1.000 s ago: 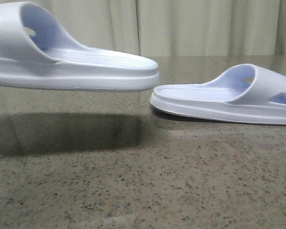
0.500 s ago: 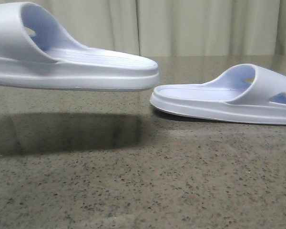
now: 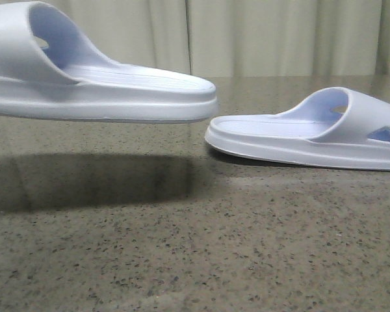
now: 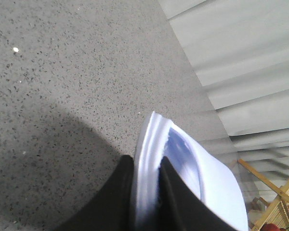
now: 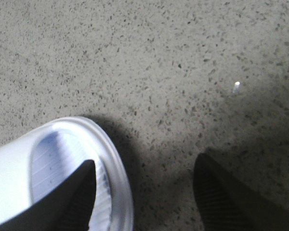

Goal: Insert blue slippers together front up

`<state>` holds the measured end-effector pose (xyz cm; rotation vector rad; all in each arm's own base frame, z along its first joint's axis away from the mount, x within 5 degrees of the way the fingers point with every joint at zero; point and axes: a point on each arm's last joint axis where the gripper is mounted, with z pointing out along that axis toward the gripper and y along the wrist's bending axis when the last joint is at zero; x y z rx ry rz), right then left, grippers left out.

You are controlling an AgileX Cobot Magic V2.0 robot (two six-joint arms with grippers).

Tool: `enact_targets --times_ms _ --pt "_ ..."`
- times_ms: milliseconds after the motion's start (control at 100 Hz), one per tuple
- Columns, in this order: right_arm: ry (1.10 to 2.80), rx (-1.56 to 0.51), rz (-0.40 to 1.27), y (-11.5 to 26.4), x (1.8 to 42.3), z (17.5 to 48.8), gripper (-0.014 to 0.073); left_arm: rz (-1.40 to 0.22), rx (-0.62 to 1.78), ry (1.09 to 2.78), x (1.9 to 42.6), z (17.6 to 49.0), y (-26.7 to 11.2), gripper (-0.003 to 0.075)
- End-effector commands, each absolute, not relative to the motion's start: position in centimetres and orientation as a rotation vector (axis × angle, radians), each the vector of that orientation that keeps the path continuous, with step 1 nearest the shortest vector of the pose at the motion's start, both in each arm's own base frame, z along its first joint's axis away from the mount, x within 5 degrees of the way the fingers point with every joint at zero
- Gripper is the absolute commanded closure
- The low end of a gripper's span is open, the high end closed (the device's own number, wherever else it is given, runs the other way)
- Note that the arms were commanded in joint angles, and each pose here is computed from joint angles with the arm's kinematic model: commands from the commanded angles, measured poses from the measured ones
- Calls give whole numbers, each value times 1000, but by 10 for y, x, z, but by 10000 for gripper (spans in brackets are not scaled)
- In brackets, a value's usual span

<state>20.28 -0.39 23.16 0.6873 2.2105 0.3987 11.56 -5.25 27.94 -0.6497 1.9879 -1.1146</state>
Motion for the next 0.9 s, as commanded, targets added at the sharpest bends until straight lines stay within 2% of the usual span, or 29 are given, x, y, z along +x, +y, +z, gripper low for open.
enact_targets --times_ms 0,890 --pt "2177 710 416 -5 208 237 214 -1147 -666 1917 118 291 -52 704" --pt "2231 644 470 14 211 232 215 -1151 -666 1921 118 291 -52 704"
